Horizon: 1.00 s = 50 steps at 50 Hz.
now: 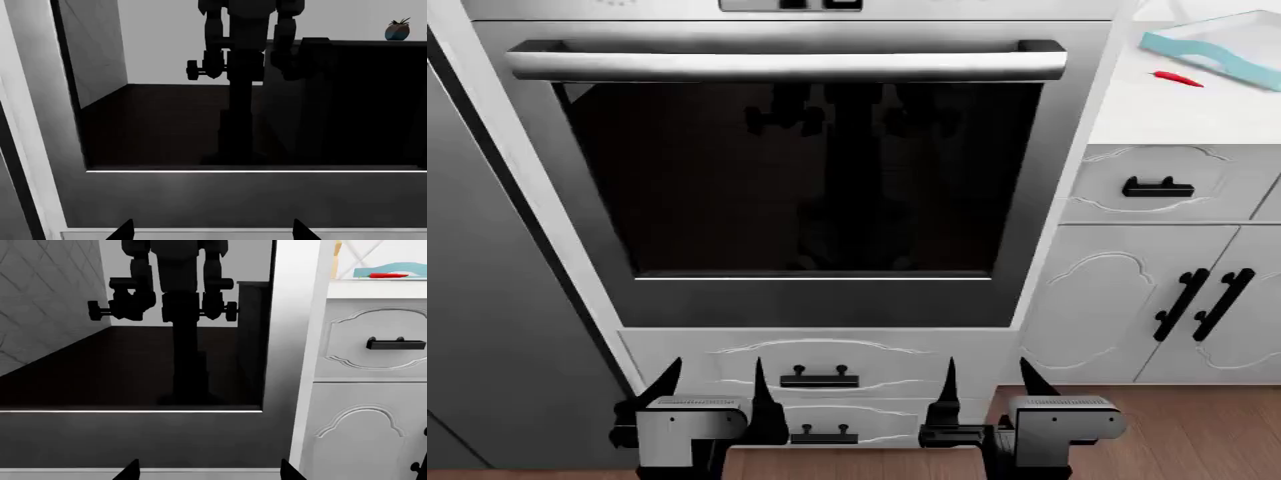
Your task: Open the microwave door
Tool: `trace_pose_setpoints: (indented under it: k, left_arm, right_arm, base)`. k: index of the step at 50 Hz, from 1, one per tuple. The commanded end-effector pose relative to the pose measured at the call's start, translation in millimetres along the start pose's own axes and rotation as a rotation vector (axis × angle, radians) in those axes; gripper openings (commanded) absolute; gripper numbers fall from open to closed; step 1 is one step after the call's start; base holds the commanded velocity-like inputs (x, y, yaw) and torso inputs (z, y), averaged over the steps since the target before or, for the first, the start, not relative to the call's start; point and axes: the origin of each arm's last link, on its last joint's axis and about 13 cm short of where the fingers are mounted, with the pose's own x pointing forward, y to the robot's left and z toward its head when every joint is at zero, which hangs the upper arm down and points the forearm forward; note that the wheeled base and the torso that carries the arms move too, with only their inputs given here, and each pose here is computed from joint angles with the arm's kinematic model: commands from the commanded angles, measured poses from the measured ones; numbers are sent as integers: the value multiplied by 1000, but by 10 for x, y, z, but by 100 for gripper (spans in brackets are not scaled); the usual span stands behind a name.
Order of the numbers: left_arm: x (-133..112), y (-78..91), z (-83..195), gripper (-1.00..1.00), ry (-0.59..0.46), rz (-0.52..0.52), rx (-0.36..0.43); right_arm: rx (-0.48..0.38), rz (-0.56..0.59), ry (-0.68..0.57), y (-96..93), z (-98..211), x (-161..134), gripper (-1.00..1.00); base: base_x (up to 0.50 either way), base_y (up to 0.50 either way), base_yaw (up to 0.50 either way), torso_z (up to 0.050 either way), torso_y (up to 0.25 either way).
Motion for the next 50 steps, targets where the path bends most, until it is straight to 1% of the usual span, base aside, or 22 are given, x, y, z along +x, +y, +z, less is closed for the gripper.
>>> trace_pose_setpoints:
  k: [1,9,29,33,37,40,50]
  left_arm:
    - [-1,0,1,100,1,0,-2]
    - [-13,0,13,100,8,-13,-26]
    - [-9,8,17,100,7,0,-33]
    - [17,13,74,100,-5,5,-38]
    - [101,22,296,100,-60,10,-46]
    - [203,35,547,100,-119,18,-48]
    - [467,32,1437,100,-327,5,-47]
  right_arm:
    - [1,-1,0,3,1,-1,100]
    - [1,-1,-4,6,11,-13,100]
    - [1,3,-5,9,14,-5,100]
    - [18,-13,-17,-7,58,11,100]
    - [22,-45,-47,-66,165,64,100]
    - [7,-64,-98,-121,342,143,100]
    - [-53,-77,-321,-276,1236,455,100]
  base:
    - [0,0,0,0,0]
    - [0,0,0,0,0]
    - [0,0,0,50,0]
    - [0,0,0,50,0]
    - [0,0,0,50,0]
    - [0,0,0,50,0]
    - [0,0,0,50,0]
